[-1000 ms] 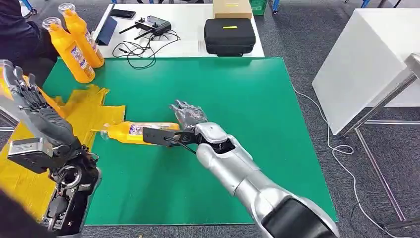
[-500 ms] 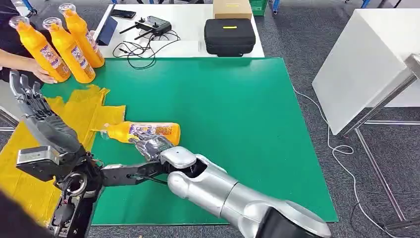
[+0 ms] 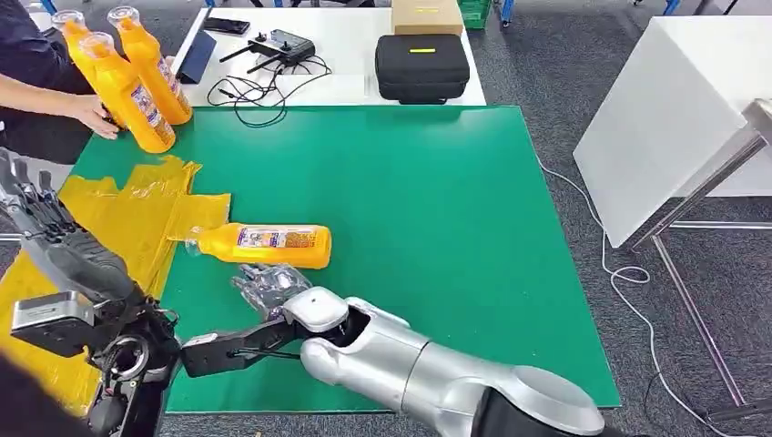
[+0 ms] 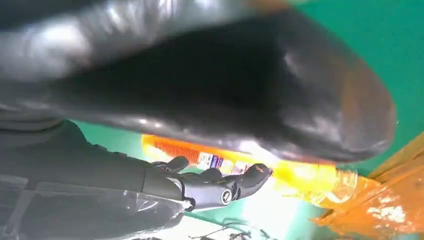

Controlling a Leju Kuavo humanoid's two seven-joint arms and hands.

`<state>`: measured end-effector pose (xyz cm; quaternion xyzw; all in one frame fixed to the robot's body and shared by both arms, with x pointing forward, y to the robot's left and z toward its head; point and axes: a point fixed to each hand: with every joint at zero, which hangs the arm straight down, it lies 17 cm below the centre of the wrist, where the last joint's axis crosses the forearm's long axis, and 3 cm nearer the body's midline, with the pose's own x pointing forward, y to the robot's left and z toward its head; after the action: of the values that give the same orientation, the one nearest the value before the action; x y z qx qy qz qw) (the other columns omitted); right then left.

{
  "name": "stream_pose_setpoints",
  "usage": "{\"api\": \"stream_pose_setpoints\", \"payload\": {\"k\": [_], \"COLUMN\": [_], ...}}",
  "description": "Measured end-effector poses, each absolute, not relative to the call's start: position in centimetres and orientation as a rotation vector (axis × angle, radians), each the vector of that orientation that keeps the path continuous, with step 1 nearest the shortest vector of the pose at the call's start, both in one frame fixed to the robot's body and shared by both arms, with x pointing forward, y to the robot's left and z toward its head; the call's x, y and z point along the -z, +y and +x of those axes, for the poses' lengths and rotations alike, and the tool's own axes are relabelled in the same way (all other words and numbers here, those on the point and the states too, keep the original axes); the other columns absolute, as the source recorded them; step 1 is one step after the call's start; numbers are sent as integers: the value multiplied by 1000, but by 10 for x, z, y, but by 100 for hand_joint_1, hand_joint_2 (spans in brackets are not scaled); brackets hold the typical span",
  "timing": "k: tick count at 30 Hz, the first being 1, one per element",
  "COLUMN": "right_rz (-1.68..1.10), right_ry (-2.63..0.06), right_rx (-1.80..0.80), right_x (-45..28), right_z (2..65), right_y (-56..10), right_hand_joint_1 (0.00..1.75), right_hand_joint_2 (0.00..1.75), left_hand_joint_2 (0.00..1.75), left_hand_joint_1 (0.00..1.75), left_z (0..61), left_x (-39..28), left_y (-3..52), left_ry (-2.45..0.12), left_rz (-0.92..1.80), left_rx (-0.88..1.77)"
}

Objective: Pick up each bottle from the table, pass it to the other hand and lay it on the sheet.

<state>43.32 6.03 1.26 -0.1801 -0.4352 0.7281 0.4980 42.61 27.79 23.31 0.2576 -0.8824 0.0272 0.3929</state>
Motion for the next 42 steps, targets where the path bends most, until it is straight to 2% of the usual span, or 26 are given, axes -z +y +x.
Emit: {"api": "stream_pose_setpoints", "payload": {"k": [17, 42], "right_rz": [-619, -660], "right_ry": [-1163, -1096], "right_rx": [-1646, -1645], "right_x": [-50, -33], "right_z": [491, 498], "right_y": [31, 1], "right_hand_joint_1": [0, 0], "right_hand_joint_2": [175, 175], "left_hand_joint_2": [0, 0], "left_hand_joint_1": [0, 0], "left_z": [425, 429], "left_x": [-226, -216], "left_y": [281, 282], "left_ry": [-2216, -2190], "left_rz": [640, 632], "left_rx": [-87, -91]}}
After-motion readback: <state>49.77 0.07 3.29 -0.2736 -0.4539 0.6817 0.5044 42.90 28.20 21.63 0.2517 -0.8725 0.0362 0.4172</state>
